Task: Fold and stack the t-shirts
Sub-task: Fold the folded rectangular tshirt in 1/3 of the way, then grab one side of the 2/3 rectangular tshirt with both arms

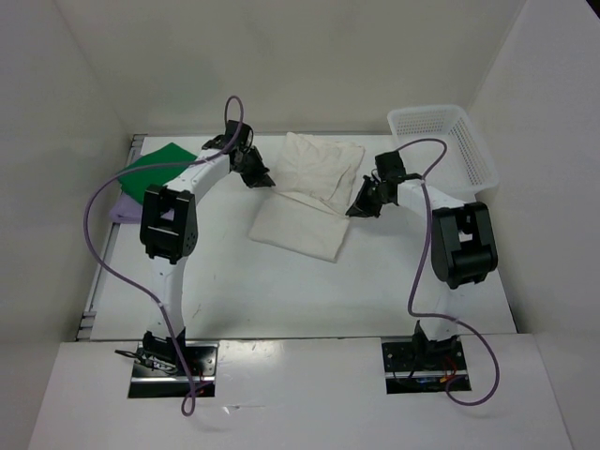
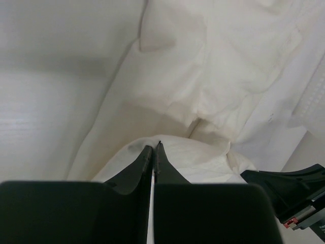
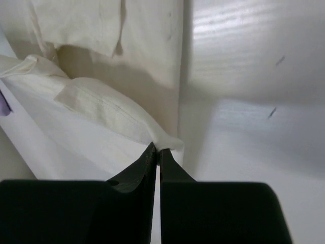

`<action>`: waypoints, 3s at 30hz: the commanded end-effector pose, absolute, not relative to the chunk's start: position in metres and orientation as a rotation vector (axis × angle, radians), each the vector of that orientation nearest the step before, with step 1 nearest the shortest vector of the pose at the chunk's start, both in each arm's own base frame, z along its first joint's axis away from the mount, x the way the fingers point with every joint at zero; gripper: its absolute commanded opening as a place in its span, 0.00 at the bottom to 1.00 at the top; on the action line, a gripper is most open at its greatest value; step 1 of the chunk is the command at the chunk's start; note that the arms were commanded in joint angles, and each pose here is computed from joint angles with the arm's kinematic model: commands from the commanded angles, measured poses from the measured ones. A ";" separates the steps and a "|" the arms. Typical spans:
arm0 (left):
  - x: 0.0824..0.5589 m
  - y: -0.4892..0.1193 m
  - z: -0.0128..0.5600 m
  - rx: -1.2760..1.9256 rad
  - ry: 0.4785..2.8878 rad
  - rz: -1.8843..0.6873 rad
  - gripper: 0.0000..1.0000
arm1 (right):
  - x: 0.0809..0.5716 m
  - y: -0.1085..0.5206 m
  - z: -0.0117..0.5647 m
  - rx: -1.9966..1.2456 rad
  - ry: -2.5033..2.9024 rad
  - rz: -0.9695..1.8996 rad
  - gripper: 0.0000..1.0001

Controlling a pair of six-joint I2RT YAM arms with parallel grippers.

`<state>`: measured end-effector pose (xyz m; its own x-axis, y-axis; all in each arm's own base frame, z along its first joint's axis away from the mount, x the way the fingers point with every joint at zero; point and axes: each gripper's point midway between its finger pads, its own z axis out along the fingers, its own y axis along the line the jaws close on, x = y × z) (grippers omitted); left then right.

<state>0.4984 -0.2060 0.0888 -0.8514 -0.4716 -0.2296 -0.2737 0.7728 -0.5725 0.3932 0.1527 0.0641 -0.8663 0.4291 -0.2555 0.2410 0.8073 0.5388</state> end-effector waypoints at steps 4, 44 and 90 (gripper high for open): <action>0.524 -0.187 0.067 -0.675 2.558 -0.664 0.04 | 0.441 0.152 0.065 0.441 2.549 0.723 0.04; 0.313 -0.181 0.093 -0.624 2.628 -0.913 0.52 | 0.470 0.291 0.060 0.130 2.593 0.853 0.03; 0.295 -0.136 0.008 -0.738 2.804 -0.715 0.27 | 0.265 0.183 0.032 0.471 2.726 0.789 0.51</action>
<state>0.3028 -0.1485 0.0162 -0.8669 -0.4984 -0.0044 -0.4181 0.7321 -0.5378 0.2648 0.1807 0.0238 -0.9149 0.3816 -0.1320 0.2581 0.8041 0.5355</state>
